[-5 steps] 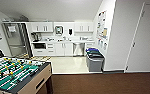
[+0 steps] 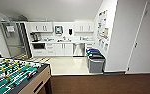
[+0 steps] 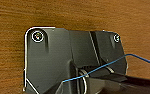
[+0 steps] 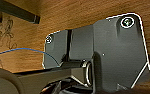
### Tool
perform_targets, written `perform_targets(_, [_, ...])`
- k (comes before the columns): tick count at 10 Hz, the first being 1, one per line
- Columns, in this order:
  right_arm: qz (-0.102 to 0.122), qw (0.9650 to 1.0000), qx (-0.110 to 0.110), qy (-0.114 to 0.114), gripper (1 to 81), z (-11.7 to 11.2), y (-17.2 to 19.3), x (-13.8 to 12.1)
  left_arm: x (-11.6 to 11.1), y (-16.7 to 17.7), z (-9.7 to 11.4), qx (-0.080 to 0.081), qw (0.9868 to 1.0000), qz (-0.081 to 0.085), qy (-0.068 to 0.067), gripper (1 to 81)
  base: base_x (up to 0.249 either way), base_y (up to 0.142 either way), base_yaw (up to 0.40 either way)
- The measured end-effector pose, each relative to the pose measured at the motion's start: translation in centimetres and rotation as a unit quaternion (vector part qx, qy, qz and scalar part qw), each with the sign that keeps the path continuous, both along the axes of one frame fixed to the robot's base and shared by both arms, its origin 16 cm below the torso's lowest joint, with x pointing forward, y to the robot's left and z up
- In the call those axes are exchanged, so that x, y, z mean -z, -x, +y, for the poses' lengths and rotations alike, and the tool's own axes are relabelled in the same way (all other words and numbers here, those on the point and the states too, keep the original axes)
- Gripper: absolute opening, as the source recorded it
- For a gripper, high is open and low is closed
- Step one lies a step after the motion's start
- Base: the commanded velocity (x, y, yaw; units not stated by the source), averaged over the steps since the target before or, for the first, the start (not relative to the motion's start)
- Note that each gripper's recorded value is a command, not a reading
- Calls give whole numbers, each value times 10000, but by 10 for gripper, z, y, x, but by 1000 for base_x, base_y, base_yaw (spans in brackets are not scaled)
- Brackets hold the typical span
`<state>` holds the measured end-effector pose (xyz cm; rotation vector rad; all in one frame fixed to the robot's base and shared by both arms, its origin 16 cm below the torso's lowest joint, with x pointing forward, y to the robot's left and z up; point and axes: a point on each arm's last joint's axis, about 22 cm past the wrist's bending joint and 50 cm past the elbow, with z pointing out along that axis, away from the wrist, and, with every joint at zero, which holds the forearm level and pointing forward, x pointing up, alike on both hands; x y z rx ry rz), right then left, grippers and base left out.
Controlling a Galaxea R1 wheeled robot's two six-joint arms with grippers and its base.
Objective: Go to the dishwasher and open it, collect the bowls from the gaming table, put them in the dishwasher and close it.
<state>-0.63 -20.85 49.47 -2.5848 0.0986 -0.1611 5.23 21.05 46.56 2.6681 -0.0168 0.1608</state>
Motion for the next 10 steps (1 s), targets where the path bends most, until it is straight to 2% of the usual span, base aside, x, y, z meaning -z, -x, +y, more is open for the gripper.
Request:
perform_targets(4, [-21, 10000, -6, -6, 811, 1, -2, 0, -1, 0, -13, 8, 10000, 2, 80, 811, 190, 0, 0])
perform_targets(8, [14, 10000, -24, 21, 811, 3, 1, 3, 0, 6, -12, 9, 10000, 29, 68, 811, 248, 0, 0])
perform_targets(10, [-24, 10000, -20, 8, 811, 5, -5, 3, 0, -1, -12, 7, 10000, -15, 65, 811, 277, 0, 0])
